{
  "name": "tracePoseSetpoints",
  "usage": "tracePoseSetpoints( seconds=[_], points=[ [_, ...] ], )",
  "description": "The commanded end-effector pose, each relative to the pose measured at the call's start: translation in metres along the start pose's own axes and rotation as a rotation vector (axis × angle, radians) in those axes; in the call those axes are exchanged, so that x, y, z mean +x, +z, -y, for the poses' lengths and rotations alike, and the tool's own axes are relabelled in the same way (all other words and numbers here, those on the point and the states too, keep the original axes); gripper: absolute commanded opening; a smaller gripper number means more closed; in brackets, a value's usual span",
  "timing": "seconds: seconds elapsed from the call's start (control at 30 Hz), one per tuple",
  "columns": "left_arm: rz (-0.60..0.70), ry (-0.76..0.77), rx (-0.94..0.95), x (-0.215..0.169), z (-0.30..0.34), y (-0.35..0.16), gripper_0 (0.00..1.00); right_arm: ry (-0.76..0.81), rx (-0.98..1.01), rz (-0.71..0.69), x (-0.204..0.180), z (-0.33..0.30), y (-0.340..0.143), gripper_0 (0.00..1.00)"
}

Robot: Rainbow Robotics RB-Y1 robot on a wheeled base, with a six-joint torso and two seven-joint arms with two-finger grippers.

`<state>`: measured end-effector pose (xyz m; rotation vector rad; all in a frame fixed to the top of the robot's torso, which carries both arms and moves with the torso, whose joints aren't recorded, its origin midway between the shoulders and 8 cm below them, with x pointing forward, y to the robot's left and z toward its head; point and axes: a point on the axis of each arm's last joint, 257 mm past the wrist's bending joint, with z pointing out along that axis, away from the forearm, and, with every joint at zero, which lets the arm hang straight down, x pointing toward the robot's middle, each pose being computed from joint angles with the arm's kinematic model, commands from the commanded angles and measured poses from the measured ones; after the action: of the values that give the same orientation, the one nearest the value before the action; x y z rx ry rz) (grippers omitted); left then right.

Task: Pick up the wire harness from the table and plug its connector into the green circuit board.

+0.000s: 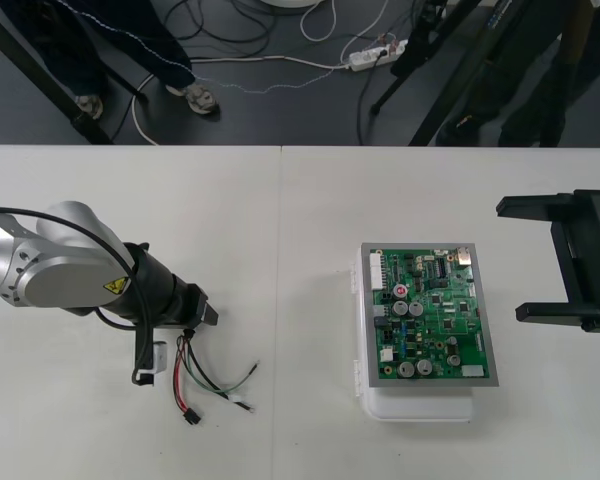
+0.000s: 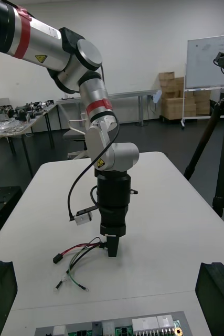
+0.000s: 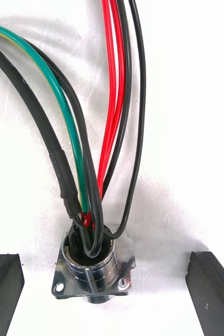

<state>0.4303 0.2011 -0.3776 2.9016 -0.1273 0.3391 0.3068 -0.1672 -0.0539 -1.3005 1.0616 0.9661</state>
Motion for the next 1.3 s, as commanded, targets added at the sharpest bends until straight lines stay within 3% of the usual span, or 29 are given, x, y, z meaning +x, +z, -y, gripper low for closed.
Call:
tracePoseSetpoints(
  seconds=[0.03,0.2,0.43,1.07,1.17,1.27,1.3],
  points=[
    [-0.026,0.113,-0.033,0.004,-0.015,0.015,0.91,-0.073,-0.018,-0.01,-0.006,0.002,0.001,1.0],
    [-0.03,0.135,-0.028,0.006,-0.016,0.017,0.89,-0.073,-0.018,-0.01,-0.006,0.002,0.001,1.0],
    [-0.005,0.136,-0.038,-0.009,-0.018,0.024,0.79,-0.073,-0.018,-0.01,-0.006,0.002,0.001,1.0],
    [0.058,0.178,-0.095,-0.045,-0.047,0.034,0.78,-0.073,-0.018,-0.01,-0.006,0.002,0.001,1.0],
    [0.063,0.182,-0.101,-0.048,-0.049,0.034,0.69,-0.073,-0.018,-0.01,-0.006,0.002,0.001,1.0],
    [0.061,0.19,-0.101,-0.048,-0.05,0.034,0.46,-0.073,-0.018,-0.01,-0.006,0.002,0.001,1.0],
    [0.061,0.192,-0.1,-0.048,-0.05,0.034,0.42,-0.073,-0.018,-0.01,-0.006,0.002,0.001,1.0]
  ],
)
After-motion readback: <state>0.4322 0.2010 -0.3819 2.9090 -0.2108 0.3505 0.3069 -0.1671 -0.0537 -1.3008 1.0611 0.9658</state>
